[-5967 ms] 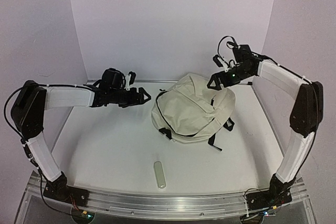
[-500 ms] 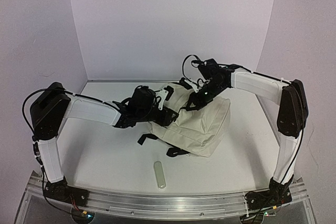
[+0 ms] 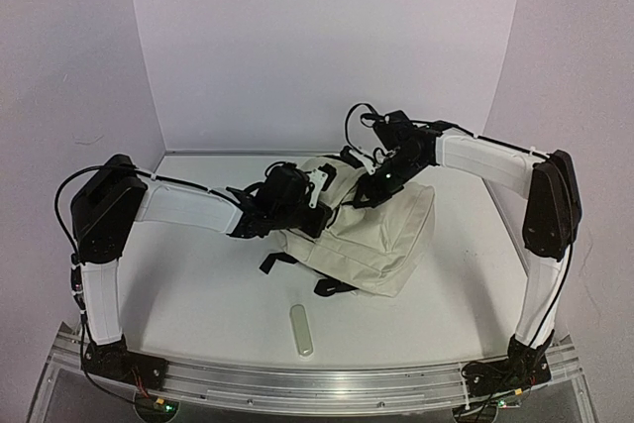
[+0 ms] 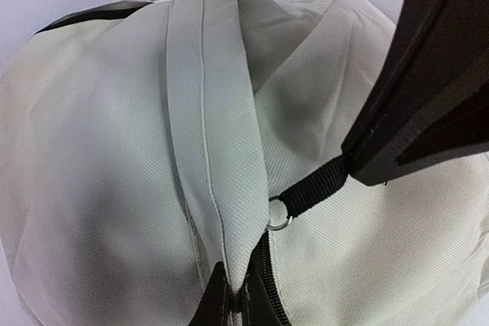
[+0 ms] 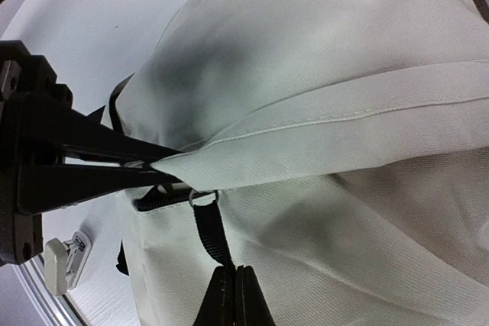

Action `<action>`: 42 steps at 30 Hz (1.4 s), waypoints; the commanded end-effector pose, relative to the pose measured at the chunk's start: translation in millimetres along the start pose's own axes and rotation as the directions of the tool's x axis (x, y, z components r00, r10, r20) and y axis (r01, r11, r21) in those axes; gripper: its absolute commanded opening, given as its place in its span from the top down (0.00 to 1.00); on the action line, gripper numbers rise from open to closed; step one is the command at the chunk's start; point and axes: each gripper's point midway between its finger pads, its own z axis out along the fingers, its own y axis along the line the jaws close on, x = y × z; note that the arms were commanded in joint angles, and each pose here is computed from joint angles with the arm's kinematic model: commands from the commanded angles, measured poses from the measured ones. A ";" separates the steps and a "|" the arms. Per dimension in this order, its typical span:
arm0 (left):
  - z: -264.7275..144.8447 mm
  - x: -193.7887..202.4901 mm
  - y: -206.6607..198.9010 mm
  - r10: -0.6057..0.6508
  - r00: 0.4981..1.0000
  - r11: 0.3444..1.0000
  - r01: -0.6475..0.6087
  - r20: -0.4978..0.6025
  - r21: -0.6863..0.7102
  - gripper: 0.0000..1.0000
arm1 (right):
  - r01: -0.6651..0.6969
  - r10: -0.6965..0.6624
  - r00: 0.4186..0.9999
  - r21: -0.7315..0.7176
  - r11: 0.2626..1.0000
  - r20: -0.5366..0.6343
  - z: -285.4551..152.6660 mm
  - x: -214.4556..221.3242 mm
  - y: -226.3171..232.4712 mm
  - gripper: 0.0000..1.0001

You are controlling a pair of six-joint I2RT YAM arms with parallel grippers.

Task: Pack the student bag
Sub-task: Unzip the student bag at the center of the board.

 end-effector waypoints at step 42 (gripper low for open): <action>-57.6 11.1 -16.0 0.010 0.993 0.996 0.000 -0.116 0.087 0.51 | -0.217 0.177 0.968 0.233 0.948 0.180 -44.7 -51.8 -171.1 0.62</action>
